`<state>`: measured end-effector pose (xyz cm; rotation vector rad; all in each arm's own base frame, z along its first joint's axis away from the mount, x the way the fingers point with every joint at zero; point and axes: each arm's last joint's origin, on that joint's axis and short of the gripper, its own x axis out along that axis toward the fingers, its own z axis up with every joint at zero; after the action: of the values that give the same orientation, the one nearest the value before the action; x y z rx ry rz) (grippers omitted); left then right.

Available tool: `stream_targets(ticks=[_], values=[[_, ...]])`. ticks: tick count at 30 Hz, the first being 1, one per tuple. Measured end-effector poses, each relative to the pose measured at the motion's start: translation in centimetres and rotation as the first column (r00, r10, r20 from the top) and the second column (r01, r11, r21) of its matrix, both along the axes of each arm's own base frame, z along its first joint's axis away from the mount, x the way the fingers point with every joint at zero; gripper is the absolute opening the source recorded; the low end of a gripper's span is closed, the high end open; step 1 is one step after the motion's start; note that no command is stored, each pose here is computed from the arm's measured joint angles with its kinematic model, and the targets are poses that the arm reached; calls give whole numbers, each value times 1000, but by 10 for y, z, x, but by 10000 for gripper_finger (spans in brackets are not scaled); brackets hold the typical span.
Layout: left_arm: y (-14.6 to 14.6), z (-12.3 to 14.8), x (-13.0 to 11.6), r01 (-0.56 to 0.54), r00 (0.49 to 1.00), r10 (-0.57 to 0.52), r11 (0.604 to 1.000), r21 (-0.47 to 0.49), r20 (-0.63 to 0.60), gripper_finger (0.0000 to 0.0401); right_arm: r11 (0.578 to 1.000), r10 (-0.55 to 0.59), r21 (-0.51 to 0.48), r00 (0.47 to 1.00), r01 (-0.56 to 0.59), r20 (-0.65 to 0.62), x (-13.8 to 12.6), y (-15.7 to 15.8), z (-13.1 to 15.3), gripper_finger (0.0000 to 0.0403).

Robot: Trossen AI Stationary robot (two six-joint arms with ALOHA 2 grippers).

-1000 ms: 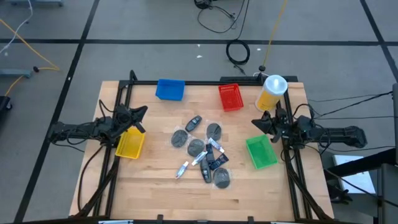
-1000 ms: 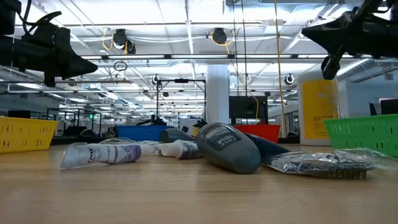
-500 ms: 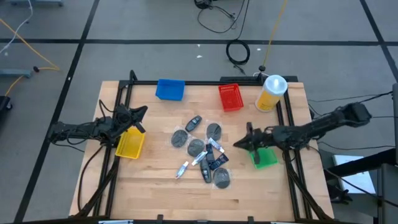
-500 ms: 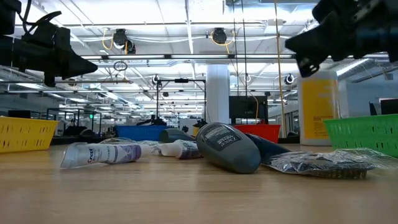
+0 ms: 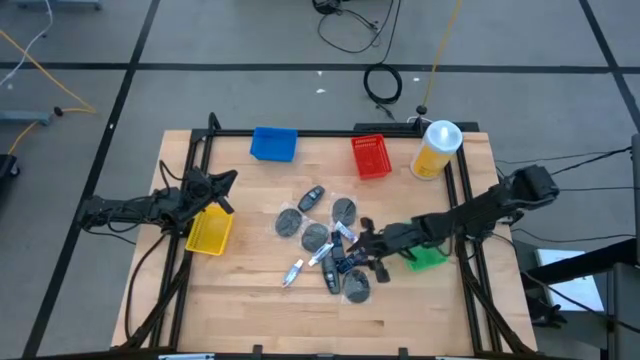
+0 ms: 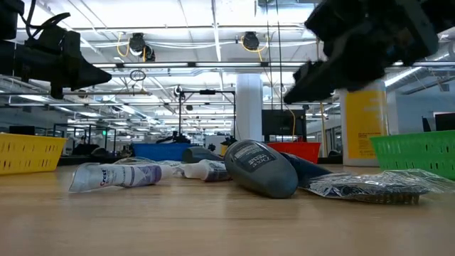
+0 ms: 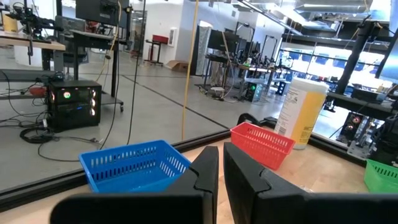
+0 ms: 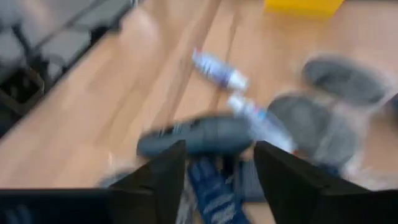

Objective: Pick & Place Travel size toiletries
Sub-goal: Put the blue shave cream into the green bin

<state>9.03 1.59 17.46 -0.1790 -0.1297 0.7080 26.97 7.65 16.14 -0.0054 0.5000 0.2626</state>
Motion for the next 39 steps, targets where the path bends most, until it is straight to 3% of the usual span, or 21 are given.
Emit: stream_targets(ticks=[6,12,17,25,28,33,36,39], values=[[0,0,0,0,1000,0,1000,0,0,24,997,9,-71,994,-17,-106,5,0,-25,247],[0,0,0,0,1000,0,1000,0,0,24,988,42,-140,988,-64,-150,8,-4,-43,259],[0,0,0,0,1000,0,1000,0,0,24,982,114,-129,979,-136,-169,10,-3,-53,243],[0,0,0,0,1000,0,1000,0,0,24,986,50,-145,982,-78,-183,11,-4,-59,167],[0,0,0,0,1000,0,1000,0,0,24,995,9,-92,983,-26,-183,10,-5,-53,134],[0,0,0,0,1000,0,1000,0,0,24,992,-86,77,981,100,-177,6,-6,-28,103],[0,0,0,0,1000,0,1000,0,0,24,962,-142,196,962,189,-232,-5,-6,-9,97],[0,0,0,0,1000,0,1000,0,-1,24,903,-193,316,933,290,-305,-22,-6,13,96]])
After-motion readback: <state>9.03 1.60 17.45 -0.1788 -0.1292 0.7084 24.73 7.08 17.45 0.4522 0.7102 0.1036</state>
